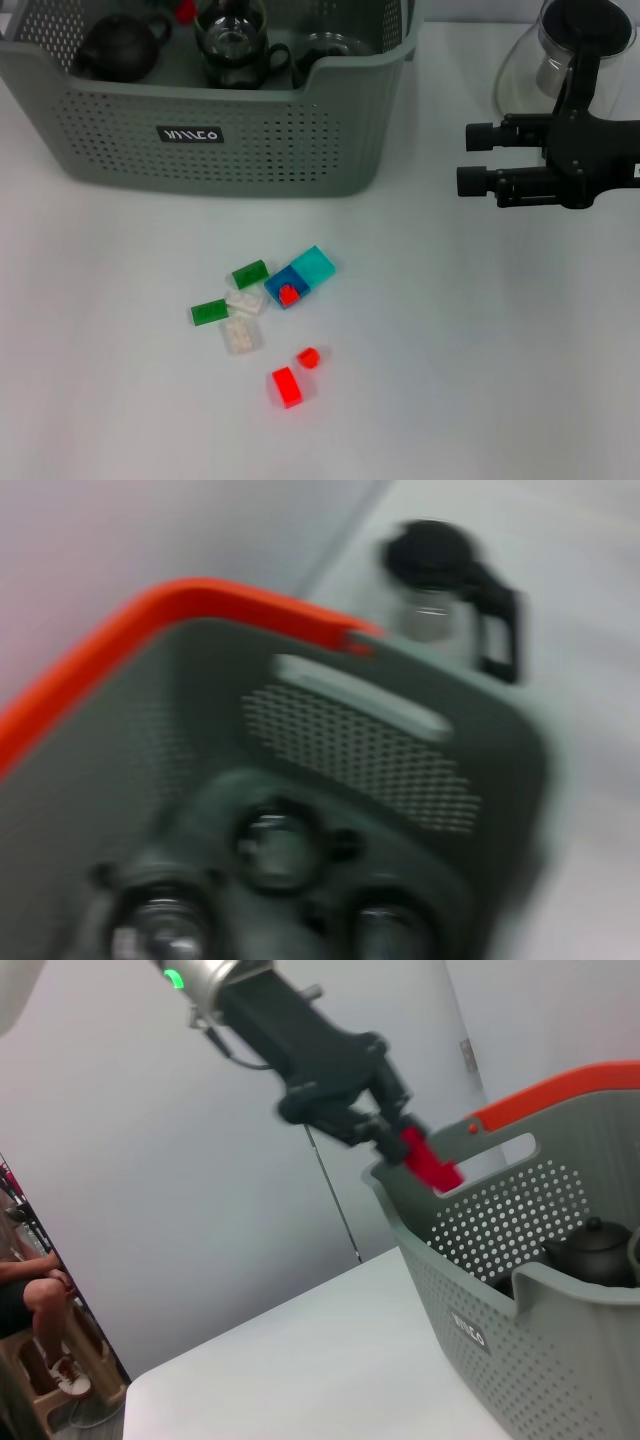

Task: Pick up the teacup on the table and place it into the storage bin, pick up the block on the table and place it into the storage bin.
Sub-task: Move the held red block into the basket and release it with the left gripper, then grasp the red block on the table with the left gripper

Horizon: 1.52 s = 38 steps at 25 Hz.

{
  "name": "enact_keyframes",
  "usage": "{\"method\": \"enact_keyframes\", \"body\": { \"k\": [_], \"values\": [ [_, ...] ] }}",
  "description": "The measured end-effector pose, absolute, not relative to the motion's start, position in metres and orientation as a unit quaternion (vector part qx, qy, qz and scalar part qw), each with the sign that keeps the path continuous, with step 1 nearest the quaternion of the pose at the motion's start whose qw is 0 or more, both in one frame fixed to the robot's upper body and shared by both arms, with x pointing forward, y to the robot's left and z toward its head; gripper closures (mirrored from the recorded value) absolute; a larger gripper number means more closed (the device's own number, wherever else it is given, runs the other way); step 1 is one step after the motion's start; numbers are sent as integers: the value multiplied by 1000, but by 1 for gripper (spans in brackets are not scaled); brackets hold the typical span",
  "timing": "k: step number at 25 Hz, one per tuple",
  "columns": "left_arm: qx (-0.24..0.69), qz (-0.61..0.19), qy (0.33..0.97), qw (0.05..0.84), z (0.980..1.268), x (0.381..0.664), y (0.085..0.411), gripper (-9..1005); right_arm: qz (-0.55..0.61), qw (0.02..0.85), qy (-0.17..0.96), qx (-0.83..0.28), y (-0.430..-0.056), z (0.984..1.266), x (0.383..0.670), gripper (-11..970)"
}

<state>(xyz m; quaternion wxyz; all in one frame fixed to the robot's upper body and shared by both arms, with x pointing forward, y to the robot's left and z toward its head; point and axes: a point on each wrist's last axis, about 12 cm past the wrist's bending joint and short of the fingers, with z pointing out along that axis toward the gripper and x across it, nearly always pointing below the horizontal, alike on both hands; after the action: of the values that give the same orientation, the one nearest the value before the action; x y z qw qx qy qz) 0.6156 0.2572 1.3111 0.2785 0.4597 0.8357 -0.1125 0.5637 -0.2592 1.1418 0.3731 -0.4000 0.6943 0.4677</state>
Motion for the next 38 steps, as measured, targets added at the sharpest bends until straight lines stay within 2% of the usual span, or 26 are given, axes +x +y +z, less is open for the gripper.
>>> {"method": "enact_keyframes", "body": {
  "k": [5, 9, 17, 19, 22, 24, 29, 33, 36, 38],
  "values": [
    [399, -58, 856, 324, 1298, 648, 272, 734, 466, 375, 694, -401, -259, 1141, 564, 184],
    [382, -31, 867, 318, 1284, 667, 274, 725, 465, 376, 694, -401, -259, 1141, 564, 185],
    [367, -20, 867, 336, 1280, 674, 274, 709, 466, 376, 691, -404, -258, 1141, 563, 184],
    [364, -17, 867, 340, 1282, 672, 277, 630, 467, 375, 691, -405, -258, 1141, 563, 184],
    [361, -18, 862, 354, 1286, 661, 281, 511, 468, 374, 691, -405, -258, 1140, 562, 183],
    [374, -34, 849, 372, 1294, 643, 281, 445, 468, 373, 691, -405, -258, 1140, 562, 183],
    [453, -130, 791, 391, 1304, 590, 273, 316, 467, 368, 690, -413, -258, 1140, 561, 184],
    [511, -231, 725, 400, 1295, 552, 276, 192, 464, 357, 690, -425, -256, 1139, 560, 184],
    [524, -257, 709, 395, 1280, 539, 281, 83, 465, 355, 688, -429, -256, 1139, 560, 184],
    [539, -264, 706, 376, 1266, 531, 283, 83, 466, 355, 687, -429, -257, 1140, 559, 184]
  ]
}}
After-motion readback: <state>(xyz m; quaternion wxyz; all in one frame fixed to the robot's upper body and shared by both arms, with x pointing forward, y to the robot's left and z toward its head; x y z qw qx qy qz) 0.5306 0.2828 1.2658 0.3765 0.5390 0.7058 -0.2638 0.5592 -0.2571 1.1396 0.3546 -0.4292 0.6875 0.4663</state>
